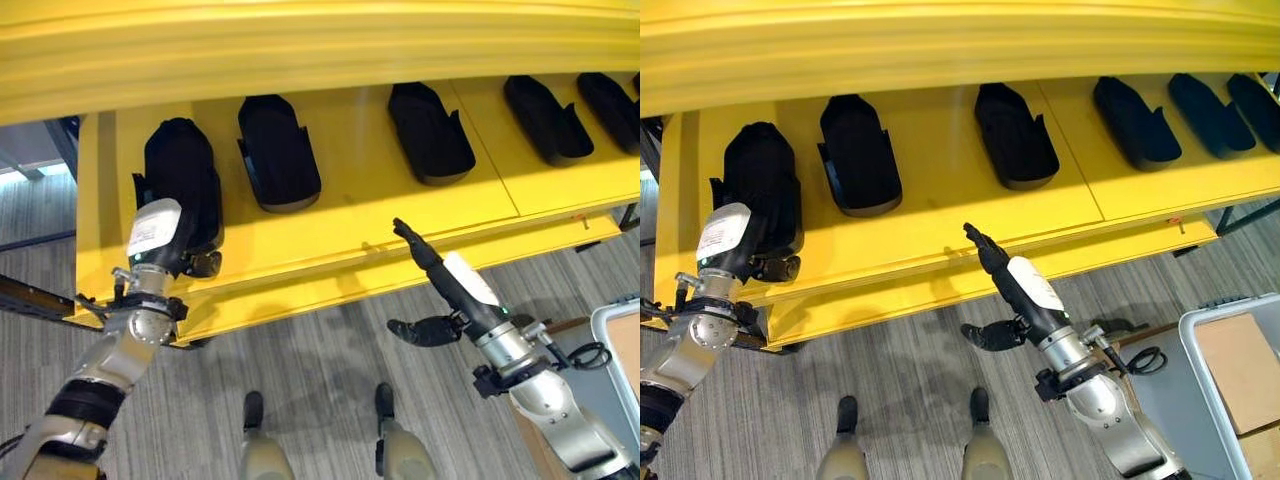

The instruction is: Move parts from the plastic box to the shelf.

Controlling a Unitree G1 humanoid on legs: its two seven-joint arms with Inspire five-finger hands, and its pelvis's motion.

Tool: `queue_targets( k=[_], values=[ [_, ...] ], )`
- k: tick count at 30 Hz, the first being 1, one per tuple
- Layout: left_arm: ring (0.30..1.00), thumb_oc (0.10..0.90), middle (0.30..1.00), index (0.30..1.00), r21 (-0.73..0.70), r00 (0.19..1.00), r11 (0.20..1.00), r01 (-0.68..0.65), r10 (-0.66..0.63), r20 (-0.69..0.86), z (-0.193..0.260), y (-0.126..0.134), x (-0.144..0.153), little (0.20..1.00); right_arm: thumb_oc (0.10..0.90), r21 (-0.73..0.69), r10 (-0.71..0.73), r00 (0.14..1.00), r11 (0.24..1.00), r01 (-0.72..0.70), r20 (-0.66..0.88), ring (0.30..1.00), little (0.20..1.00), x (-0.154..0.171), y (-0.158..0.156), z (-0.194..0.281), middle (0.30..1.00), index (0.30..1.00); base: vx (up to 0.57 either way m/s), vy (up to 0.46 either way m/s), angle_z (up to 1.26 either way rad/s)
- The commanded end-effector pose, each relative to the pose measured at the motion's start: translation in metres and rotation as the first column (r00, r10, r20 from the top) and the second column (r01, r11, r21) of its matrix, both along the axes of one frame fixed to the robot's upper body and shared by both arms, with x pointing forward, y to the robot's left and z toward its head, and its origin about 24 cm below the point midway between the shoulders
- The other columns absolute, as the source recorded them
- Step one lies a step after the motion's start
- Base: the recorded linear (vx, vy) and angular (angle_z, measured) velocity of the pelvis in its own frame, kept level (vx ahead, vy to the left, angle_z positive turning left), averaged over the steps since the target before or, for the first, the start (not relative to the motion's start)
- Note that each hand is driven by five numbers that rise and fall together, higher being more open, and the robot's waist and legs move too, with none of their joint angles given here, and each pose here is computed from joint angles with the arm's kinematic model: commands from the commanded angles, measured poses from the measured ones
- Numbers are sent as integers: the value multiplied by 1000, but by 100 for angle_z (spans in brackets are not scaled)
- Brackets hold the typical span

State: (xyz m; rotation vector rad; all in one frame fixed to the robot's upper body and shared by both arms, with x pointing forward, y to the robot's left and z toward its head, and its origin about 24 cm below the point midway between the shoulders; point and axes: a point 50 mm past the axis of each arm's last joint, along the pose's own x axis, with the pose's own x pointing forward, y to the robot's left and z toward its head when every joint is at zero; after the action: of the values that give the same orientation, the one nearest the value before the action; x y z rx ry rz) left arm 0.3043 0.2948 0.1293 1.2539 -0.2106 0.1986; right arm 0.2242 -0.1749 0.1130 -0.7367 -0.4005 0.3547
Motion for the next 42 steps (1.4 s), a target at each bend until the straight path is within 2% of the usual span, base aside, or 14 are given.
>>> queue_targets(
  k=[1, 8, 11, 15, 22, 27, 42],
  values=[
    [1000, 900, 1000, 1000, 117, 995, 993, 0, -12, 97, 46, 6, 17, 1000, 900, 59, 28, 972, 997, -43, 232, 1000, 1000, 2, 1, 44, 1000, 1000, -41, 2, 1],
    [1000, 900, 1000, 1000, -26, 981, 985, -169, 166, -101, 14, 32, 30, 1000, 900, 60, 33, 980, 997, -46, 198, 1000, 1000, 1, 2, 42, 1000, 1000, -23, -1, 0],
    [1000, 900, 1000, 1000, -137, 937, 939, -316, 286, -202, -7, 49, 31, 1000, 900, 56, 52, 980, 996, -64, 194, 1000, 1000, 1, 5, 43, 1000, 1000, -14, -1, 2],
    [1000, 900, 1000, 1000, -187, 897, 894, -407, 352, -266, -19, 58, 31, 1000, 900, 52, 71, 977, 995, -83, 199, 1000, 1000, 1, 7, 47, 1000, 1000, -12, -1, 1],
    [1000, 900, 1000, 1000, -174, 875, 879, -444, 383, -297, -26, 61, 30, 1000, 900, 43, 87, 973, 994, -98, 212, 1000, 1000, 1, 8, 52, 1000, 1000, -9, 1, -3],
    [1000, 900, 1000, 1000, -137, 834, 845, -517, 462, -304, -21, 80, 22, 1000, 900, 33, 107, 970, 993, -116, 216, 1000, 1000, 1, 10, 54, 1000, 1000, -9, 5, -3],
    [1000, 900, 1000, 1000, -35, 754, 782, -622, 587, -295, -9, 115, 0, 1000, 900, 4, 125, 970, 992, -129, 210, 1000, 1000, -2, 9, 55, 1000, 1000, -4, 5, -2]
  ],
)
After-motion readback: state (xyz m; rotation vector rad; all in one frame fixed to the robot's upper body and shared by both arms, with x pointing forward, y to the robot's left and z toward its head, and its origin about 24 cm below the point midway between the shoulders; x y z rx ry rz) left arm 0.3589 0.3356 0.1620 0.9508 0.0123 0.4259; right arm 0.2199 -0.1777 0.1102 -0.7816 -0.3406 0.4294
